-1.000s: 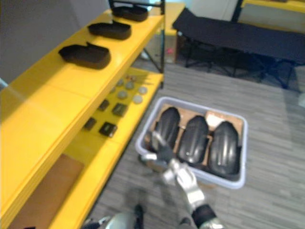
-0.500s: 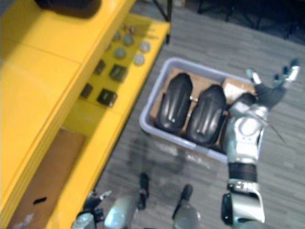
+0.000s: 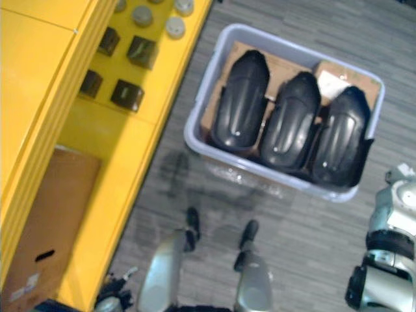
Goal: Walk over and take plastic housings, then place them on the shelf
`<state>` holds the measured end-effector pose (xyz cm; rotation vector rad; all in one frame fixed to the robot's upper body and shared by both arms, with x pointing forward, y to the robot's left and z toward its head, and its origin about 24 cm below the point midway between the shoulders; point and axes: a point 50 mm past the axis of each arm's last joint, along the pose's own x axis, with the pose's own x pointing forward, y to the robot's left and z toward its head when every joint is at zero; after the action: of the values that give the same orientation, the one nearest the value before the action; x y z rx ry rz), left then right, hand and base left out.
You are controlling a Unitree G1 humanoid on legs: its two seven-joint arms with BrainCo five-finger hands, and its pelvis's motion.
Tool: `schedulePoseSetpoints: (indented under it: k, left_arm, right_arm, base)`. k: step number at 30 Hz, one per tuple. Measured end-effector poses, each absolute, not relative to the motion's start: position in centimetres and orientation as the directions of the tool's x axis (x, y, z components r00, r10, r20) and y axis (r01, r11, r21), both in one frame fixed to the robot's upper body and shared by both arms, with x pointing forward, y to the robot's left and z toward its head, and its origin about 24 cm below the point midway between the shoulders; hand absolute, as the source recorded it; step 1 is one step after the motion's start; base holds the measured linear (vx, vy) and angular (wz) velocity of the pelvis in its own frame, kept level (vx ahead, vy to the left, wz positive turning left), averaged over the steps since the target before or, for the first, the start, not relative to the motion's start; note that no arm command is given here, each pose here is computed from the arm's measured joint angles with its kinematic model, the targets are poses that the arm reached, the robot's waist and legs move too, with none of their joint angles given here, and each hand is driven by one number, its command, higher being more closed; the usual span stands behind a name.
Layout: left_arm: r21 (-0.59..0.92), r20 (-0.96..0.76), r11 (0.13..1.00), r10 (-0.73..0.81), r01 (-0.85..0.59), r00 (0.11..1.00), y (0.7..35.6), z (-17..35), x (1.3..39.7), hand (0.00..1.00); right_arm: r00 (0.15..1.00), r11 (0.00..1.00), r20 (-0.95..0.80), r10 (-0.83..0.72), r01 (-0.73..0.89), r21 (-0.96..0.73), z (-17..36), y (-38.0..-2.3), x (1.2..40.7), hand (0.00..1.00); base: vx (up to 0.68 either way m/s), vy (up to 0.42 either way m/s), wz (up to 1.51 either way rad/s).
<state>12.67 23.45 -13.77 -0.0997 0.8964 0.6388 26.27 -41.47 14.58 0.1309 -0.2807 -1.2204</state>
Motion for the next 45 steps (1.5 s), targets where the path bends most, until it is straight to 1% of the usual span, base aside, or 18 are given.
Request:
schedulePoseSetpoints:
  k: [2, 4, 7, 9, 15, 18, 20, 25, 27, 30, 33, 34, 38, 41, 45]
  left_arm:
    - [0.155, -0.743, 0.819, 0.465, -0.552, 0.482, 23.2, -13.5, 13.5, 0.00]
    - [0.145, -0.738, 0.825, 0.458, -0.547, 0.496, 23.1, -13.4, 13.9, 0.00]
    - [0.137, -0.736, 0.830, 0.450, -0.540, 0.505, 22.9, -13.3, 14.0, 0.00]
    - [0.127, -0.738, 0.834, 0.442, -0.537, 0.511, 22.8, -13.4, 14.1, 0.00]
    - [0.105, -0.738, 0.860, 0.405, -0.500, 0.540, 21.9, -13.5, 14.1, 0.00]
    - [0.087, -0.753, 0.883, 0.362, -0.462, 0.550, 20.9, -13.8, 14.0, 0.00]
    - [0.072, -0.768, 0.878, 0.352, -0.473, 0.535, 20.8, -14.0, 13.7, 0.00]
    - [0.044, -0.780, 0.891, 0.313, -0.452, 0.542, 20.6, -14.3, 13.3, 0.00]
    - [0.033, -0.783, 0.905, 0.287, -0.424, 0.552, 20.2, -14.3, 13.3, 0.00]
    - [-0.011, -0.788, 0.912, 0.245, -0.411, 0.565, 19.1, -14.5, 13.4, 0.00]
    - [-0.034, -0.792, 0.920, 0.213, -0.390, 0.573, 18.5, -14.6, 13.3, 0.00]
    - [-0.035, -0.794, 0.922, 0.208, -0.385, 0.572, 18.5, -14.6, 13.1, 0.00]
    - [-0.040, -0.796, 0.931, 0.190, -0.363, 0.574, 18.0, -14.7, 13.1, 0.00]
    - [-0.051, -0.801, 0.923, 0.190, -0.381, 0.568, 17.9, -14.7, 13.0, 0.00]
    - [-0.070, -0.807, 0.916, 0.180, -0.394, 0.563, 17.4, -14.8, 12.9, 0.00]
  right_arm:
    - [0.304, 0.323, 0.113, -0.946, 0.911, 0.255, 14.0, -42.0, 25.8, 0.00]
    - [0.316, 0.329, 0.093, -0.944, 0.914, 0.235, 13.4, -42.2, 25.7, 0.00]
    - [0.329, 0.335, 0.062, -0.942, 0.921, 0.199, 12.4, -42.7, 25.4, 0.00]
    - [0.336, 0.342, 0.068, -0.940, 0.921, 0.185, 12.7, -43.2, 25.3, 0.00]
    - [0.361, 0.377, 0.126, -0.924, 0.916, 0.138, 16.3, -44.4, 26.4, 0.00]
    - [0.350, 0.367, 0.153, -0.924, 0.924, 0.107, 18.3, -45.1, 26.5, 0.00]
    - [0.354, 0.373, 0.172, -0.919, 0.922, 0.100, 19.3, -45.0, 26.9, 0.00]
    - [0.377, 0.390, 0.175, -0.910, 0.920, 0.046, 20.6, -44.7, 27.7, 0.00]
    - [0.372, 0.383, 0.184, -0.910, 0.923, 0.027, 21.3, -45.0, 27.5, 0.00]
    - [0.387, 0.395, 0.208, -0.898, 0.919, -0.006, 22.4, -45.2, 27.5, 0.00]
    - [0.412, 0.413, 0.170, -0.895, 0.910, -0.029, 22.3, -45.3, 27.7, 0.00]
    - [0.425, 0.421, 0.149, -0.893, 0.905, -0.060, 21.9, -45.3, 27.9, 1.00]
    - [0.446, 0.434, 0.072, -0.892, 0.890, -0.137, 20.9, -45.3, 28.0, 1.00]
    - [0.417, 0.406, 0.012, -0.909, 0.892, -0.196, 19.8, -45.8, 27.5, 1.00]
    - [0.378, 0.369, -0.011, -0.926, 0.896, -0.248, 19.7, -46.6, 26.6, 1.00]
  base:
    - [0.00, 0.000, 0.00]
    - [0.00, 0.000, 0.00]
    - [0.00, 0.000, 0.00]
    - [0.00, -0.010, 0.08]
    - [-0.02, 0.010, 0.18]
    - [-0.03, 0.024, 0.16]
    - [-0.01, 0.028, 0.11]
    - [0.01, 0.009, 0.09]
    - [0.02, -0.002, 0.11]
    - [0.01, 0.002, 0.08]
    - [-0.01, -0.014, 0.05]
    - [-0.02, -0.035, 0.08]
    - [-0.03, -0.029, 0.07]
    - [-0.05, -0.030, 0.02]
    - [-0.01, -0.006, 0.00]
